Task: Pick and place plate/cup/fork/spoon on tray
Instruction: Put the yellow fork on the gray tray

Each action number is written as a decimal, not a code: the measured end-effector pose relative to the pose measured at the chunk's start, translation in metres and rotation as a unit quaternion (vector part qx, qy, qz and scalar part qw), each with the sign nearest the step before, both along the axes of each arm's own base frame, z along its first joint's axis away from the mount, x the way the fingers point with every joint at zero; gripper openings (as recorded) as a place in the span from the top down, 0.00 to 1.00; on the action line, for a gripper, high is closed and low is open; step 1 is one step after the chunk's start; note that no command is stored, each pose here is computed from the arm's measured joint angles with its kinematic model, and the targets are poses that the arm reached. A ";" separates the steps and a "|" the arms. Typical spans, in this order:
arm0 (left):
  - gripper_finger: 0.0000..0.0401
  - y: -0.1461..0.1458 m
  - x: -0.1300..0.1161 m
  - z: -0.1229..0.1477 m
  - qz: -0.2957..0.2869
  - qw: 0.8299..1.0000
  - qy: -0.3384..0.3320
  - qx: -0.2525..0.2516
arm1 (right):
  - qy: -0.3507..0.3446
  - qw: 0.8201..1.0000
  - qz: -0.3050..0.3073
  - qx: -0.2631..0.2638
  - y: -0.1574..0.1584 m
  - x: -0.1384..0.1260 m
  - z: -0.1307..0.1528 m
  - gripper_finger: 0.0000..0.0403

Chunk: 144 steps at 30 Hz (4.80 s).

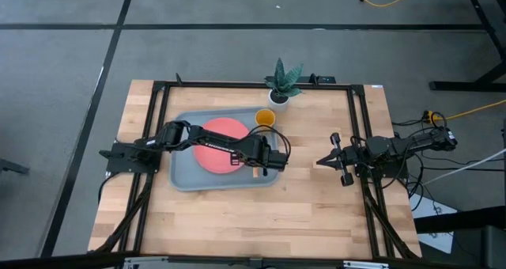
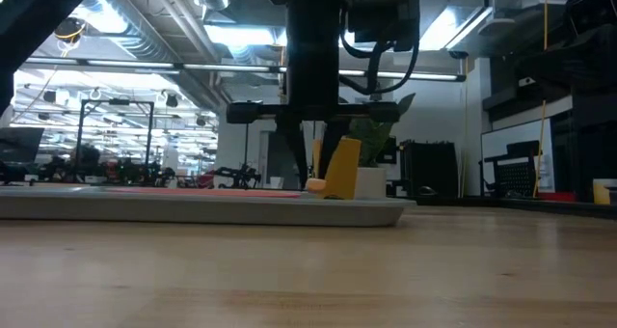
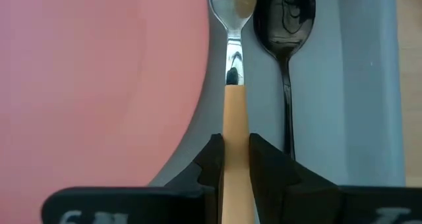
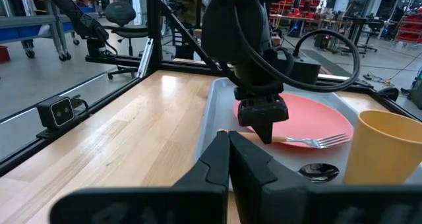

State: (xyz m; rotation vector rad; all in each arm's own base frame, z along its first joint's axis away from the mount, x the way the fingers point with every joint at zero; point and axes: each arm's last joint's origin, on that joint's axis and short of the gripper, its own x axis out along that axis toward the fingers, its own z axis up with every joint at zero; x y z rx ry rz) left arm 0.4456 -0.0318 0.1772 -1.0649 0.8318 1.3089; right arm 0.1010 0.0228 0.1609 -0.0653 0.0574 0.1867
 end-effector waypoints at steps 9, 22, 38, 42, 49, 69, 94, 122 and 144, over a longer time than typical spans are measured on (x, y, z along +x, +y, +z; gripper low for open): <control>0.90 0.001 0.003 -0.011 0.002 1.000 0.005 -0.008 | 0.000 1.000 0.000 -0.001 0.000 0.000 0.000 0.97; 0.85 0.004 0.008 -0.017 0.002 1.000 -0.004 -0.013 | 0.000 1.000 0.000 -0.001 0.000 0.000 0.000 0.97; 0.81 0.003 0.008 -0.017 0.015 1.000 -0.009 -0.014 | 0.000 1.000 0.000 0.000 0.000 0.000 0.000 0.97; 0.81 0.003 0.008 -0.017 0.015 1.000 -0.009 -0.014 | 0.000 1.000 0.000 0.000 0.000 0.000 0.000 0.97; 0.81 0.003 0.008 -0.017 0.015 1.000 -0.009 -0.014 | 0.000 1.000 0.000 -0.001 0.000 0.000 0.000 0.97; 0.81 0.003 0.008 -0.017 0.013 1.000 -0.009 -0.014 | 0.000 1.000 0.000 -0.001 0.000 0.000 0.000 0.97; 0.81 0.002 0.007 -0.017 0.016 1.000 -0.009 -0.014 | 0.000 1.000 0.000 -0.001 0.000 0.000 0.000 0.97; 0.81 0.002 0.008 -0.017 0.016 1.000 -0.010 -0.014 | 0.000 1.000 0.000 0.000 0.000 0.000 0.000 0.97; 0.81 0.001 0.010 -0.016 -0.027 1.000 -0.009 -0.008 | 0.000 1.000 0.000 0.000 0.000 0.000 0.000 0.97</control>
